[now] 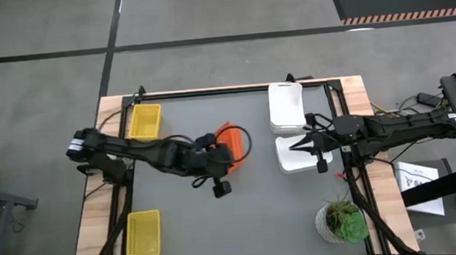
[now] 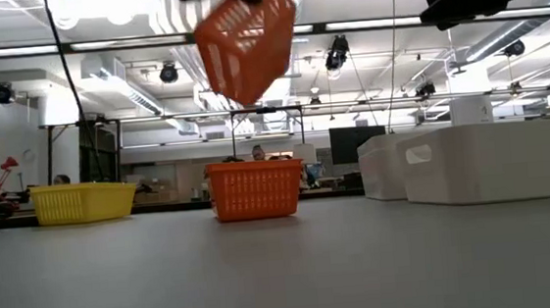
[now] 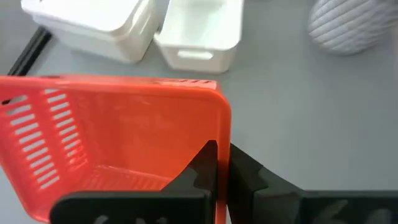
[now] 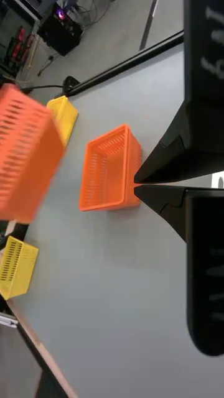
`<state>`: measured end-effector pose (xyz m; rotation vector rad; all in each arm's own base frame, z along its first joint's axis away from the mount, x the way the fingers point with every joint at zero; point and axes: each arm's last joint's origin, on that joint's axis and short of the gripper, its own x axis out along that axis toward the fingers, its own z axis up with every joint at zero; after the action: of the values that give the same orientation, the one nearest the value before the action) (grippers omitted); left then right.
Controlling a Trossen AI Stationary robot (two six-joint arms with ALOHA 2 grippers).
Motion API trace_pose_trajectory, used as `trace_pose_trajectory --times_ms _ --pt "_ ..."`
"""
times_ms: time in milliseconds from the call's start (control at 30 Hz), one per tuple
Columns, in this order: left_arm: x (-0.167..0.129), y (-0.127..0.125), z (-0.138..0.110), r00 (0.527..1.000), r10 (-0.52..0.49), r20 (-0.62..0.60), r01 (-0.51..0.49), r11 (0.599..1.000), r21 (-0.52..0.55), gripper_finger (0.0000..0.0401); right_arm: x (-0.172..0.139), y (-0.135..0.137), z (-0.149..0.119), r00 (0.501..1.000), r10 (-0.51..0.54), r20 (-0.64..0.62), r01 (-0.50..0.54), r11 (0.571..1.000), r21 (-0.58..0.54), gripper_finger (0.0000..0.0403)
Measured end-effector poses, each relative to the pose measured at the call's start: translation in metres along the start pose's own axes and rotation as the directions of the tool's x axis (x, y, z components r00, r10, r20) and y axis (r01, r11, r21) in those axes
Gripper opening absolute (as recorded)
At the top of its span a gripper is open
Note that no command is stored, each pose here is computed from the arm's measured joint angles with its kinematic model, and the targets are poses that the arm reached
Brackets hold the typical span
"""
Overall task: Stack baskets by color
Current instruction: Stack the left orange bin on top of the right orange bin
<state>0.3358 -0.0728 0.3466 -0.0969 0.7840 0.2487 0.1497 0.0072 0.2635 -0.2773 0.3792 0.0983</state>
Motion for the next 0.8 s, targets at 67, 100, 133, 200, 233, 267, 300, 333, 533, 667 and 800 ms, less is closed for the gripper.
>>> trace_pose_trajectory --times_ms 67,100,133,200,233,267,300,333,533,667,800 --pt "0.017 0.002 -0.002 0.999 0.028 -0.038 -0.028 1.000 0.000 0.0000 -0.003 0.000 0.000 1.000 -0.001 0.005 0.001 1.000 0.002 0.0009" --pt "0.024 0.004 -0.002 0.998 0.040 -0.053 -0.040 0.999 -0.001 0.0000 -0.005 0.000 0.000 1.000 -0.001 0.005 0.001 1.000 0.002 0.0009" --pt "0.031 0.005 -0.003 0.996 0.050 -0.069 -0.051 0.999 -0.001 0.0000 -0.005 0.000 0.000 1.000 -0.002 0.007 0.002 1.000 0.005 0.0009" --pt "0.043 0.009 -0.005 0.992 0.061 -0.106 -0.062 0.998 -0.004 0.0000 -0.007 0.000 -0.001 1.000 -0.001 0.004 0.001 1.000 0.016 0.0009" --pt "0.049 0.011 -0.006 0.990 0.055 -0.127 -0.056 0.998 -0.006 0.0000 -0.008 0.000 -0.002 1.000 0.000 0.000 0.000 1.000 0.018 0.0009" --pt "0.053 0.013 -0.008 0.986 0.057 -0.157 -0.058 0.998 -0.003 0.0000 -0.008 0.001 -0.002 1.000 0.001 -0.001 -0.001 1.000 0.018 0.0009" --pt "0.059 0.014 -0.011 0.980 0.066 -0.190 -0.067 0.998 0.002 0.0000 -0.009 0.001 -0.002 1.000 0.001 0.001 -0.001 1.000 0.018 0.0009" --pt "0.064 0.016 -0.012 0.975 0.077 -0.209 -0.078 0.997 0.004 0.0000 -0.009 0.000 -0.002 1.000 0.000 0.002 0.000 1.000 0.018 0.0009" --pt "0.094 0.025 -0.020 0.952 0.106 -0.286 -0.116 0.993 -0.016 0.0000 -0.009 0.001 -0.002 1.000 0.001 -0.001 -0.001 1.000 0.019 0.0009" --pt "0.103 0.029 -0.022 0.944 0.109 -0.310 -0.122 0.992 -0.023 0.0000 -0.009 0.001 -0.002 1.000 0.001 -0.002 -0.001 1.000 0.027 0.0009" --pt "0.107 0.033 -0.027 0.933 0.126 -0.338 -0.141 0.990 -0.017 0.0000 -0.009 0.001 -0.002 1.000 0.001 -0.003 -0.001 1.000 0.028 0.0009"
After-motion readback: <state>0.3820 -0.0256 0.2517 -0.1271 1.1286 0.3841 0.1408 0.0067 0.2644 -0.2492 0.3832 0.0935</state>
